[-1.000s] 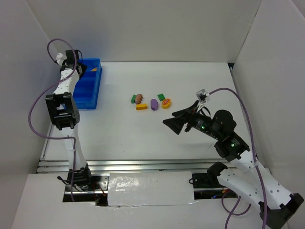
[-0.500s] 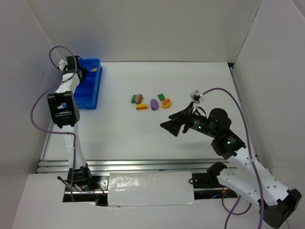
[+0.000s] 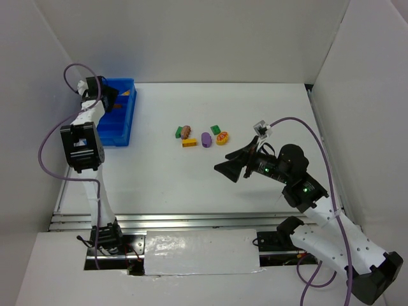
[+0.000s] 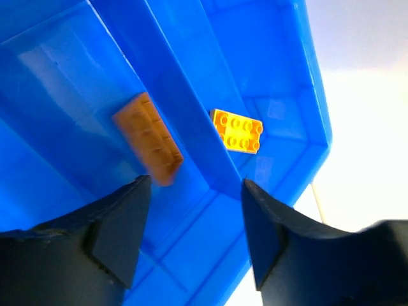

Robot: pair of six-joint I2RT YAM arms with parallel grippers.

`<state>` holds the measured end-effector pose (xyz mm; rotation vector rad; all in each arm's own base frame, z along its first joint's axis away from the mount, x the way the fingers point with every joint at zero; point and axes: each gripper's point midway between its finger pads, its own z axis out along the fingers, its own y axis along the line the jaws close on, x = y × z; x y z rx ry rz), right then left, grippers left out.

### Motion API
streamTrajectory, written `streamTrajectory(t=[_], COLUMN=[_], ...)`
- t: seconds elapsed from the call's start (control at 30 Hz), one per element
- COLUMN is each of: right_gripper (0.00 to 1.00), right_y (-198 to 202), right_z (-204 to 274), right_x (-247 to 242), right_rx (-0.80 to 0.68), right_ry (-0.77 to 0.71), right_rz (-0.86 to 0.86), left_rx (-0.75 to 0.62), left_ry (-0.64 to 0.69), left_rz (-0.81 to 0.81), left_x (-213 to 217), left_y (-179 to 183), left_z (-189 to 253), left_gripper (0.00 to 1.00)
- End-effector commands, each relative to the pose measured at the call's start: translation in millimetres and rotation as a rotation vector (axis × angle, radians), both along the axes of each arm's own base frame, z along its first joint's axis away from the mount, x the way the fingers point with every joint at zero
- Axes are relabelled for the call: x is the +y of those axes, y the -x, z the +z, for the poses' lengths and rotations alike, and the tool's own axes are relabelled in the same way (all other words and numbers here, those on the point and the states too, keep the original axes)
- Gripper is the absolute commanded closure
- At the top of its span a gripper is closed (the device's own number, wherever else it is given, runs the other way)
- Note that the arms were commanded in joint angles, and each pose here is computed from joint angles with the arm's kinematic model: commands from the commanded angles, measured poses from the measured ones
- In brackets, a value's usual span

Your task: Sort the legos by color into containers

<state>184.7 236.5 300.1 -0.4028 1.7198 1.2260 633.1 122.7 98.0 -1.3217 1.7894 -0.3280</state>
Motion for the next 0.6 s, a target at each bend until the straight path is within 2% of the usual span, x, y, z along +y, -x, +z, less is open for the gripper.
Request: streamTrajectory(t=[0.0, 0.07, 0.1, 0.17, 0.2, 0.27, 0.3, 0.4, 0.5, 0.57], right_gripper=[0.00, 0.00, 0.00, 0.00, 0.00, 0.00, 0.00, 0.00, 0.00, 0.00], right_y=[-8.6, -11.9, -13.5, -20.2, -25.3, -33.4, -37.7, -52.0, -58.7, -63.1], right_z=[8.6, 6.7, 5.1, -1.0, -2.2, -9.3, -11.9, -17.9, -16.6, -18.1], right_x=[0.2, 2.8, 4.0, 5.1, 3.8, 2.5, 1.2, -8.0, -19.9, -32.1], right_rx=[-0.045, -0.034, -0.026, 0.003, 0.013, 0.043, 0.053, 0.095, 0.125, 0.147], right_ry=[-0.010, -0.005, -0.001, 0.015, 0.020, 0.034, 0.036, 0.041, 0.041, 0.054], right_rz=[-0.019, -0.016, -0.016, -0.031, -0.056, -0.088, -0.112, -0.209, -0.293, -0.372], left_rx=[-0.151, -0.169, -0.240, -0.258, -0.296, -0.296, -0.332, -0.292, -0.229, -0.166], left_ry=[-0.024, -0.049, -0.081, -0.119, -0.149, -0.169, -0.191, -0.267, -0.297, -0.329], left_rz=[-0.026, -0.041, -0.044, -0.059, -0.071, -0.093, -0.105, -0.202, -0.372, -0.478], left_x=[-0.5, -2.8, -3.6, -6.2, -9.6, -18.0, -23.9, -48.6, -94.1, -148.7], left_y=[5.3, 16.5, 23.4, 39.9, 54.6, 71.7, 85.6, 110.6, 134.4, 155.5], left_z=[77.3, 92.7, 133.1, 151.8, 184.9, 199.4, 225.7, 238.3, 230.7, 218.5], left_gripper=[0.26, 0.19, 0.16, 0.06, 0.01, 0.00, 0.00, 0.00, 0.01, 0.00])
